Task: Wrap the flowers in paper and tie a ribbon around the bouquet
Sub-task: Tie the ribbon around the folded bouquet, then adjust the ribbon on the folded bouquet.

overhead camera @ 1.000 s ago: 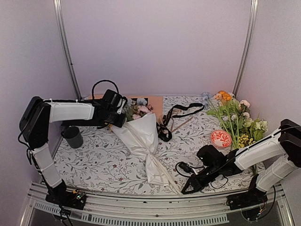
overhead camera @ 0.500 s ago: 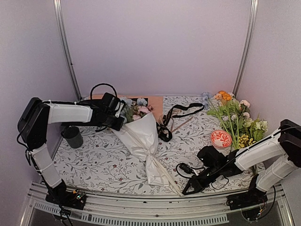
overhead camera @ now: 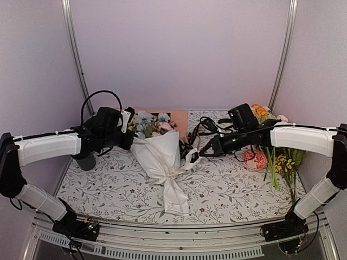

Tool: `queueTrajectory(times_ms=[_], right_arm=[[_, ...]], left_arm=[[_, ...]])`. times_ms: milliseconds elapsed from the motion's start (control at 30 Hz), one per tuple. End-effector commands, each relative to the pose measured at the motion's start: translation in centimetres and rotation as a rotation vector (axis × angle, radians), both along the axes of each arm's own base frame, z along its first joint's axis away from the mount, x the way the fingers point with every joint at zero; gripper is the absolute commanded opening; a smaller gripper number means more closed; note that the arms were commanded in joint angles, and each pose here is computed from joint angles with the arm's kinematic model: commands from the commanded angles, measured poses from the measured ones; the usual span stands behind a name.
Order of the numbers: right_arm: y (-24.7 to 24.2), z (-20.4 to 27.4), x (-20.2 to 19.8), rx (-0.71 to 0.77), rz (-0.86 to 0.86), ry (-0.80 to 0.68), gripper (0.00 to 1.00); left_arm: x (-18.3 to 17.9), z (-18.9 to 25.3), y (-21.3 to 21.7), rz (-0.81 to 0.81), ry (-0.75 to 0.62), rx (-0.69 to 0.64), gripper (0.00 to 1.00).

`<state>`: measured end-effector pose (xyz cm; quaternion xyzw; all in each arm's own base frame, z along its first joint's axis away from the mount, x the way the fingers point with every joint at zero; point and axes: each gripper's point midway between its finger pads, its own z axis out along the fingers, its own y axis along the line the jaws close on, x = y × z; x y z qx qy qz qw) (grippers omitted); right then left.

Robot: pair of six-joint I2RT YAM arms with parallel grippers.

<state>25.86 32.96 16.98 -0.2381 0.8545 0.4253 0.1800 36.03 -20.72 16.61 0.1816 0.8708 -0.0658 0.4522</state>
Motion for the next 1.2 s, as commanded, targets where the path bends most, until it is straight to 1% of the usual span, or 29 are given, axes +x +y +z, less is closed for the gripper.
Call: queueTrajectory(times_ms=[0,100,200,267,367,400,433,533,567,600,633,667,733,800,867,933,1000,1167], right_arm=[[-1.5,-0.8,7.8,-0.088,-0.163,-0.147,0.00],[-1.4,-2.0,11.2,-0.112,-0.227,-0.165,0.00],[-0.7,-4.2,11.9,-0.135,-0.214,-0.127,0.00],[-1.1,-5.1,12.5,-0.166,-0.241,-0.117,0.04],[-1.4,-4.8,12.7,-0.178,-0.259,-0.127,0.06],[-1.3,-4.8,12.5,-0.171,-0.251,-0.123,0.08],[-1.2,-4.9,12.2,-0.164,-0.238,-0.110,0.15],[-1.4,-5.7,11.2,-0.195,-0.215,-0.062,0.55],[-2.0,-5.6,11.1,-0.217,-0.231,-0.069,0.66],[-2.6,-5.5,11.0,-0.236,-0.252,-0.081,0.72],[-3.3,-5.1,10.6,-0.260,-0.276,-0.101,0.75],[-3.4,-4.3,10.1,-0.272,-0.291,-0.131,0.77],[-2.4,-3.0,7.5,-0.272,-0.258,-0.190,0.77],[0.9,-2.3,3.1,-0.215,-0.128,-0.216,0.76],[4.0,-2.6,-1.3,-0.172,0.016,-0.190,0.73],[5.9,-3.4,-4.3,-0.156,0.099,-0.142,0.65],[7.1,-4.1,-6.0,-0.156,0.134,-0.116,0.61],[8.0,-6.5,-7.5,-0.204,0.176,-0.063,0.64]], left_arm=[[-2.5,-0.8,0.1,0.018,0.045,-0.084,0.00],[-4.0,-2.4,0.2,0.030,0.092,-0.122,0.00],[-5.1,-4.0,0.0,0.026,0.132,-0.128,0.00],[-5.5,-4.8,-0.1,0.022,0.146,-0.121,0.00],[-5.7,-5.2,-0.3,0.017,0.150,-0.109,0.00],[-5.7,-5.3,-0.3,0.016,0.152,-0.105,0.00],[-5.7,-5.4,-0.2,0.016,0.152,-0.099,0.00],[-5.8,-5.7,-0.2,0.016,0.157,-0.093,0.00],[-5.8,-5.7,-0.2,0.015,0.157,-0.093,0.00],[-5.9,-5.8,-0.3,0.011,0.160,-0.095,0.00],[-5.9,-5.8,-0.4,0.007,0.159,-0.100,0.00],[-5.9,-5.8,-0.5,0.005,0.160,-0.100,0.00],[-6.0,-6.0,-0.6,0.003,0.163,-0.102,0.00],[-6.1,-6.2,-0.6,0.003,0.165,-0.098,0.00],[-6.1,-6.4,-0.6,0.003,0.168,-0.090,0.00],[-6.1,-6.5,-0.6,0.001,0.171,-0.087,0.00],[-6.2,-6.5,-0.6,0.000,0.169,-0.087,0.00],[-6.2,-6.7,-0.7,-0.005,0.178,-0.085,0.00]])
